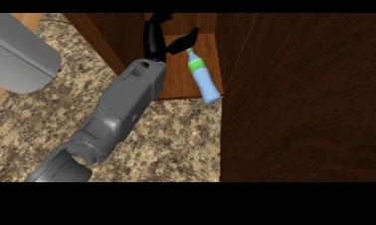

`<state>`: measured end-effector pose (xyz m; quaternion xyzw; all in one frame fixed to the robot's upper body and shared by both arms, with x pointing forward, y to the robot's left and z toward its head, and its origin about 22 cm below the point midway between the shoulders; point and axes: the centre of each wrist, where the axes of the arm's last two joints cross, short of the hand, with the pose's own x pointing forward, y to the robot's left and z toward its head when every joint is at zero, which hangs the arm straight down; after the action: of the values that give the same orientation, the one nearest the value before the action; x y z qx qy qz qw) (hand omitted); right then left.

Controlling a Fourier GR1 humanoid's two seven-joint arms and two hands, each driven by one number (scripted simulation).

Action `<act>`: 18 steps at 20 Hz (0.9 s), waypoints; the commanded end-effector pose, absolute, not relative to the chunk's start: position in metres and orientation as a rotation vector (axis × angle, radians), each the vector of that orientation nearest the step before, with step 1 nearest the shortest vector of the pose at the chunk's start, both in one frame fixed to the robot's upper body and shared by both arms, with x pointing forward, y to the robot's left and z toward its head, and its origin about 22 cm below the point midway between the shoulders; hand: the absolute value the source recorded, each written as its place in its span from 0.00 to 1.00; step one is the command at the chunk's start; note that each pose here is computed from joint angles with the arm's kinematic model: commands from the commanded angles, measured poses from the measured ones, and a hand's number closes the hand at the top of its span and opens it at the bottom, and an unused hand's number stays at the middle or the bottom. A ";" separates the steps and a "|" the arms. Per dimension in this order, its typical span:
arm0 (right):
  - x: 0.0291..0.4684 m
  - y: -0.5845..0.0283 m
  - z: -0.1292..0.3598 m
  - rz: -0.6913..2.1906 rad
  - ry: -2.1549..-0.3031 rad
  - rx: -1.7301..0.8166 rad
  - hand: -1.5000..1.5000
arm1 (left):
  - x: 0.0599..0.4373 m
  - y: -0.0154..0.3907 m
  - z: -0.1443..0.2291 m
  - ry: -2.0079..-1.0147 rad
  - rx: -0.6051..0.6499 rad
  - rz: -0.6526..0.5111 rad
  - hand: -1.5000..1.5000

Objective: Pick up the bottled water, place it into the cabinet and close the cabinet

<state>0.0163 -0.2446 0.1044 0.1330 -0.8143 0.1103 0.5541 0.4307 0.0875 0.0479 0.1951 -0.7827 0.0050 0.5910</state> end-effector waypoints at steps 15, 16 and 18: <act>0.020 -0.233 0.136 0.274 -1.946 0.322 0.00 | 0.398 0.070 0.035 -1.927 -0.177 0.087 1.00; 0.022 -0.228 0.133 0.244 -1.933 0.319 0.00 | 0.402 0.061 0.050 -1.888 -0.259 0.048 1.00; 0.015 -0.227 0.138 0.259 -1.923 0.345 0.00 | 0.387 0.062 0.038 -1.855 -0.354 0.090 1.00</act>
<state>0.0184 -0.2313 0.1078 0.1495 -0.8043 0.0960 0.5670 0.4039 0.0674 0.0451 -0.0797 -0.8149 0.0390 0.5727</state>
